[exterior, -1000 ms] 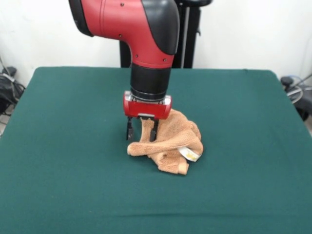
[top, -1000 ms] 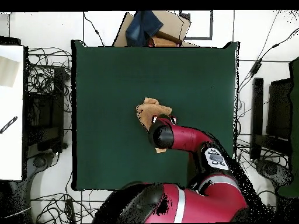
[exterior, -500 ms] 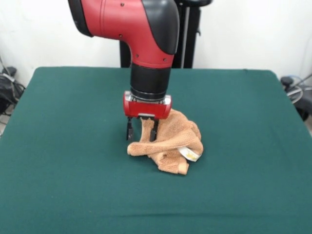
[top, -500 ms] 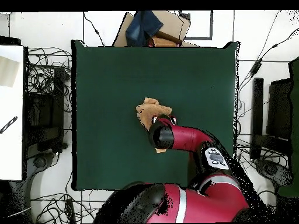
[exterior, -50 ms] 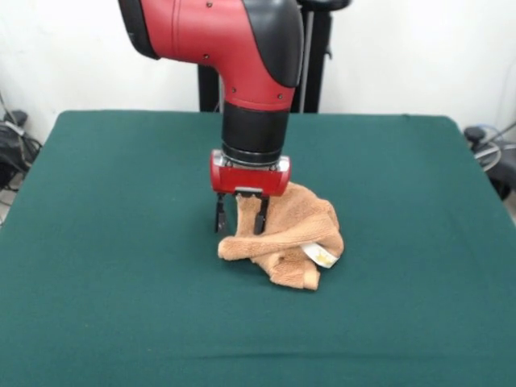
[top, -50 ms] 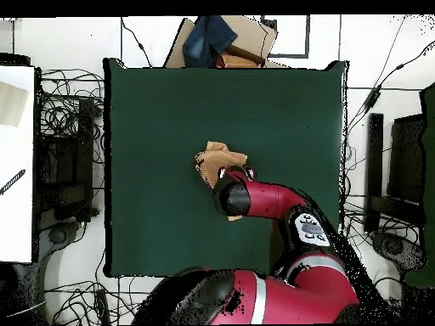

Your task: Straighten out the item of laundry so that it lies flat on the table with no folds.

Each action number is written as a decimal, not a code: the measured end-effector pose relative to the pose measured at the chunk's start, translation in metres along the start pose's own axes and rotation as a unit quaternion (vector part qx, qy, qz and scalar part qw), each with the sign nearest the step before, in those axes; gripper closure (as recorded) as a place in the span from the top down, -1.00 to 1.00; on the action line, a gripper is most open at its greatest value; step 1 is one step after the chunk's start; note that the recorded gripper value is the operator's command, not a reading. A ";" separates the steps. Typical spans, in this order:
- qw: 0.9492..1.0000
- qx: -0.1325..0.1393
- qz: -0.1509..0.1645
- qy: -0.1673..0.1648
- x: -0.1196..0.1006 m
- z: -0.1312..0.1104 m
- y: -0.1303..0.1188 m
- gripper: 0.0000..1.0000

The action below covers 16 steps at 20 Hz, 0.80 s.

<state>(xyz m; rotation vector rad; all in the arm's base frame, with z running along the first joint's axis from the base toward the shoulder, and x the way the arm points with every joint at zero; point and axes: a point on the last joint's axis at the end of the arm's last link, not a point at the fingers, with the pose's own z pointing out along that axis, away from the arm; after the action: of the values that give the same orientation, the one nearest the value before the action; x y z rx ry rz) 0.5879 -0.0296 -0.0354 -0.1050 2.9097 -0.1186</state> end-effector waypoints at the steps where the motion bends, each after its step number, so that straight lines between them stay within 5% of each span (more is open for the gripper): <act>1: 1.000 -0.002 0.000 -0.001 -0.002 -0.001 0.002 1.00; 16: 0.999 -0.036 -0.004 -0.025 -0.027 -0.008 0.039 1.00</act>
<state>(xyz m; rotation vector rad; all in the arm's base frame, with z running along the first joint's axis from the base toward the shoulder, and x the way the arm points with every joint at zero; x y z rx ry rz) 0.6100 0.0117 -0.0251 -0.1296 2.8638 -0.0123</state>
